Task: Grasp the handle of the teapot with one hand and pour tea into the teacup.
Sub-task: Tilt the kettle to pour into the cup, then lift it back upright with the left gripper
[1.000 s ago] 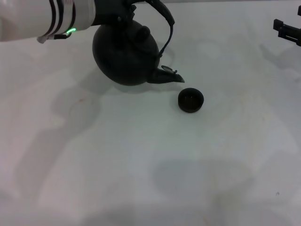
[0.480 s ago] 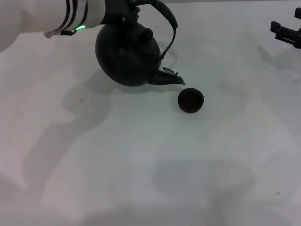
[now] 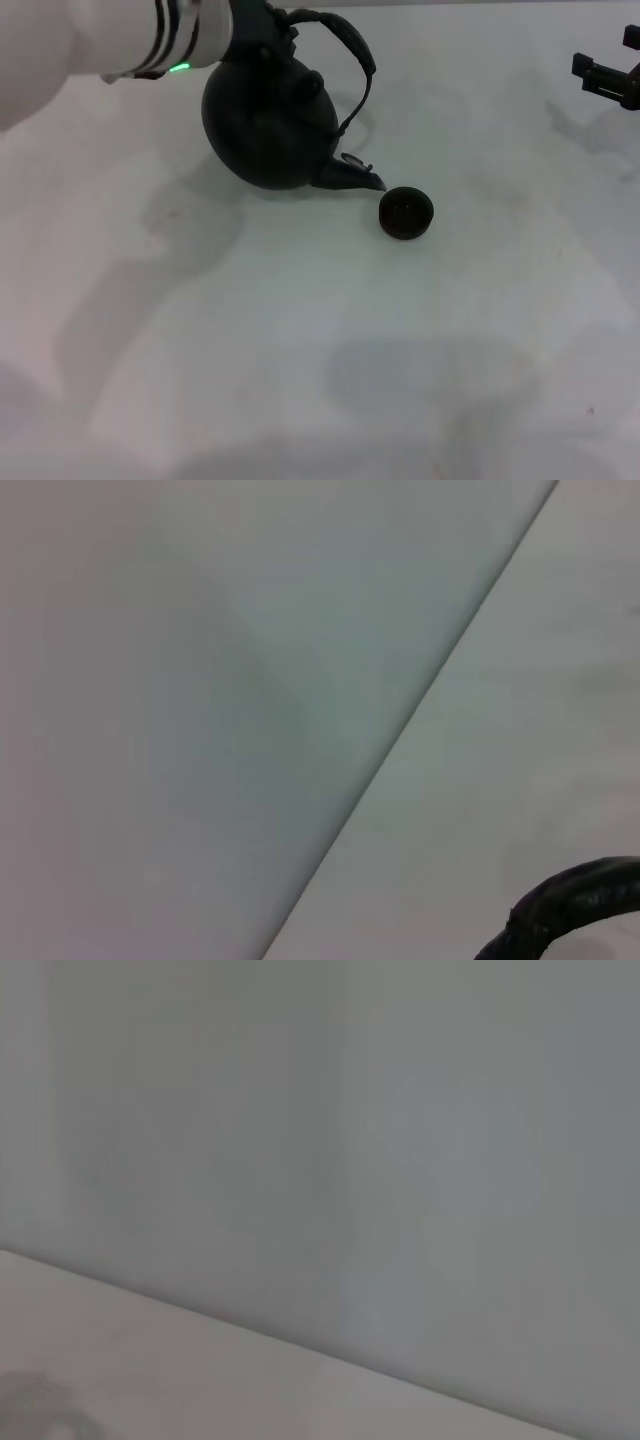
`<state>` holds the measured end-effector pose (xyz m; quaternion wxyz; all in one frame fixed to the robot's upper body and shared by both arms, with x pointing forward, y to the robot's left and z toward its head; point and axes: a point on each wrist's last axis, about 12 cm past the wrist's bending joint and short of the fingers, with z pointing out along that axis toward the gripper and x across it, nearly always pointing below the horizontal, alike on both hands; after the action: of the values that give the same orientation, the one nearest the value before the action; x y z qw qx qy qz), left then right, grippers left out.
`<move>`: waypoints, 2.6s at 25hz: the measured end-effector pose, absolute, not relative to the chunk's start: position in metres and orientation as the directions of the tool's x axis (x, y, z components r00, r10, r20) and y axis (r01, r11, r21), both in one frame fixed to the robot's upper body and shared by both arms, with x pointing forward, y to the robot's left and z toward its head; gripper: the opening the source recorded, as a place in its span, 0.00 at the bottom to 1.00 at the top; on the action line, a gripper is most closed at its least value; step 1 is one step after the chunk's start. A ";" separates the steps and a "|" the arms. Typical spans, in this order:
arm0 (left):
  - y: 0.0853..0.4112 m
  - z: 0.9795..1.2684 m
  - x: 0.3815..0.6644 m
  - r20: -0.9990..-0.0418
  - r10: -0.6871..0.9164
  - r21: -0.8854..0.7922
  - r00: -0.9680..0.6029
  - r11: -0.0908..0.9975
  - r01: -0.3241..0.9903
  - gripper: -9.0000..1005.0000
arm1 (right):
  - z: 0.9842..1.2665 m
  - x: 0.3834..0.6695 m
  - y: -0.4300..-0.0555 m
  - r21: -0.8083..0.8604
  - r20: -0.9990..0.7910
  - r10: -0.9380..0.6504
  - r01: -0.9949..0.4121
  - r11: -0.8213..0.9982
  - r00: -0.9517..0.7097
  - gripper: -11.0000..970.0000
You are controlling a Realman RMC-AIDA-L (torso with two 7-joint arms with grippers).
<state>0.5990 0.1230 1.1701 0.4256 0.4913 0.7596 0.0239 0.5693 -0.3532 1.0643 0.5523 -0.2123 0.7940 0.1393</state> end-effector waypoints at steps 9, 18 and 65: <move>0.112 1.173 0.597 -0.604 0.789 0.486 -0.117 0.480 0.730 0.13 | 1.062 0.569 -0.351 -0.004 -0.935 -0.179 -0.494 0.869 -0.306 0.87; 0.104 1.178 0.598 -0.576 0.814 0.522 -0.077 0.439 0.731 0.13 | 1.058 0.566 -0.350 0.006 -0.932 -0.174 -0.495 0.869 -0.317 0.87; 0.079 1.187 0.602 -0.474 0.880 0.585 0.036 0.284 0.760 0.13 | 1.057 0.567 -0.353 -0.013 -0.934 -0.184 -0.483 0.875 -0.308 0.87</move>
<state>0.6017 0.0794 1.1868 0.4066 0.5936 0.6905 0.0740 0.5665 -0.3526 1.0575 0.5499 -0.2093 0.7971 0.1360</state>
